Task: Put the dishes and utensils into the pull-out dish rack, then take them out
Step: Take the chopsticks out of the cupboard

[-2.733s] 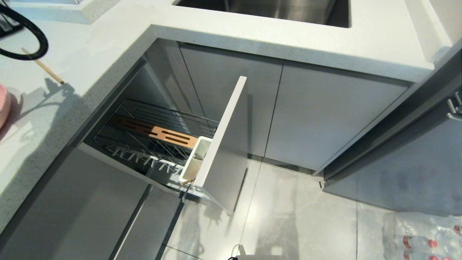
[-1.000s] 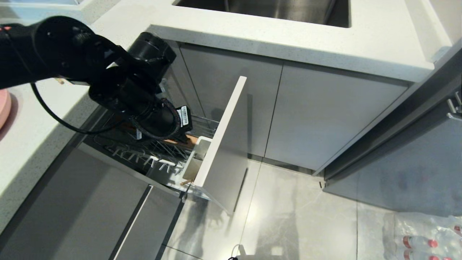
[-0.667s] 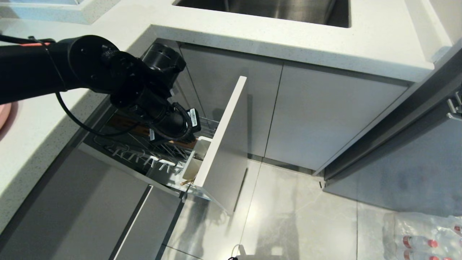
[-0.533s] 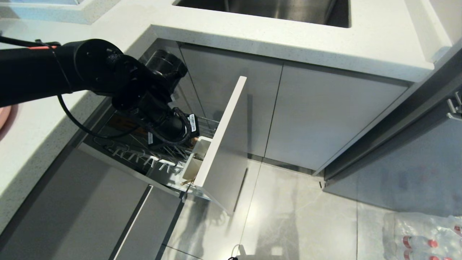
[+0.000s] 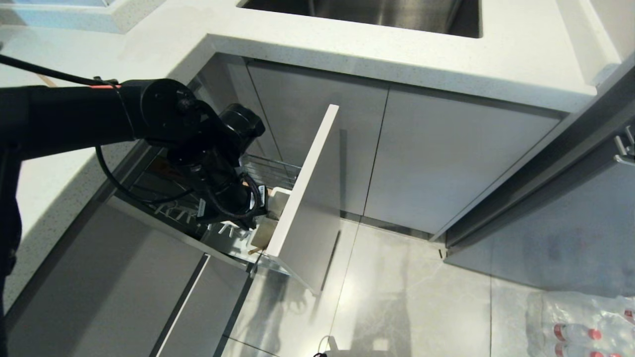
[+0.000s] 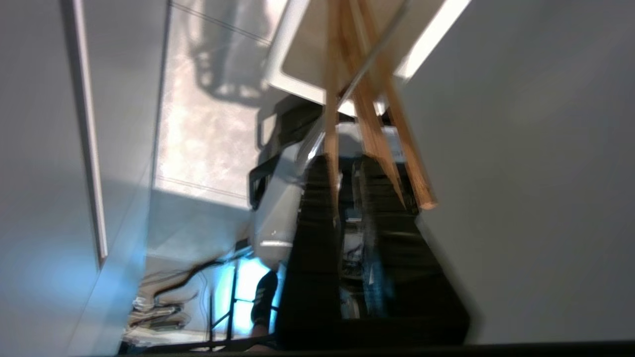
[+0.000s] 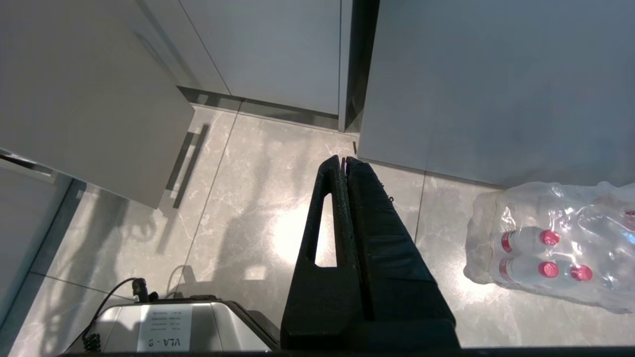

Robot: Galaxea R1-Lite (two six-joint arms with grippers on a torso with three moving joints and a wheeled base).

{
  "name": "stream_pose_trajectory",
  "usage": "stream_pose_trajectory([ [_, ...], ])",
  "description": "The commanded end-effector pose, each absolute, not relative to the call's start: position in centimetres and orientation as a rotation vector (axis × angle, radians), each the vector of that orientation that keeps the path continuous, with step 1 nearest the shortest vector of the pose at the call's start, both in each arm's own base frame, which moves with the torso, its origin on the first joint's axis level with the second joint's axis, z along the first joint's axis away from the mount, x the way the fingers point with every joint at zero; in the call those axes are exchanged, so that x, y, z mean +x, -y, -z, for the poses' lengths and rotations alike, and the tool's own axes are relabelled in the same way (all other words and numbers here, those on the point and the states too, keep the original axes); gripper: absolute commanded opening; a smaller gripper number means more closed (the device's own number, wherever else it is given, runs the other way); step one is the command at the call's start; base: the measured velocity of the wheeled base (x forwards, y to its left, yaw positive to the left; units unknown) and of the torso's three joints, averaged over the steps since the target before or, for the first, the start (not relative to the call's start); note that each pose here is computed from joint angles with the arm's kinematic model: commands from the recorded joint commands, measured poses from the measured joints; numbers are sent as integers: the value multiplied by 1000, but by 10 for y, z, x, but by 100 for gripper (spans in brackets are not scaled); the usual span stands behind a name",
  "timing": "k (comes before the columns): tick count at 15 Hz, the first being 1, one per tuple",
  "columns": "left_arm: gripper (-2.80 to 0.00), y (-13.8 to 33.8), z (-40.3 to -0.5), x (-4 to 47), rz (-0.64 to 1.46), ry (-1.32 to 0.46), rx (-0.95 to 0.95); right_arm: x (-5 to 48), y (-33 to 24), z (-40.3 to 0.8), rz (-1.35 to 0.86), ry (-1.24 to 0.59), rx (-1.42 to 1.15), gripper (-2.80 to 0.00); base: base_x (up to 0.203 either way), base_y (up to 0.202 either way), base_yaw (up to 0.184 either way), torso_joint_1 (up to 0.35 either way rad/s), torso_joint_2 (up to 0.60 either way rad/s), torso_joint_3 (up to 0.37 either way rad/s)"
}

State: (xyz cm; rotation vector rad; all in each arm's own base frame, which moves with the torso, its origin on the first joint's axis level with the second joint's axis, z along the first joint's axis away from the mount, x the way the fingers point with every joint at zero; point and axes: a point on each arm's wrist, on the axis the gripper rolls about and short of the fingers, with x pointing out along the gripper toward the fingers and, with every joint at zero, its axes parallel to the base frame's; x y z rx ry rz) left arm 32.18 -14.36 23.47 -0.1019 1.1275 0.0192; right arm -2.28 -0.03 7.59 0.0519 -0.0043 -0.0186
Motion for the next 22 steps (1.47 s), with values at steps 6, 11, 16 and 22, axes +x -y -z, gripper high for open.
stream_pose_trajectory([
  [6,0,145,-198,346,-59,-1222,-68,-23,0,-76,18,5,52,-280,0,0,0,0,0,0],
  [11,0,141,-191,353,-71,-1237,-58,-23,0,-76,18,4,52,-280,0,0,0,0,0,0],
  [16,0,141,-188,354,-75,-1244,-55,-23,0,-76,19,4,52,-280,0,0,0,0,0,0],
  [22,0,120,-204,353,-125,-1190,-38,-23,0,-76,19,4,52,-280,0,0,0,0,0,0],
])
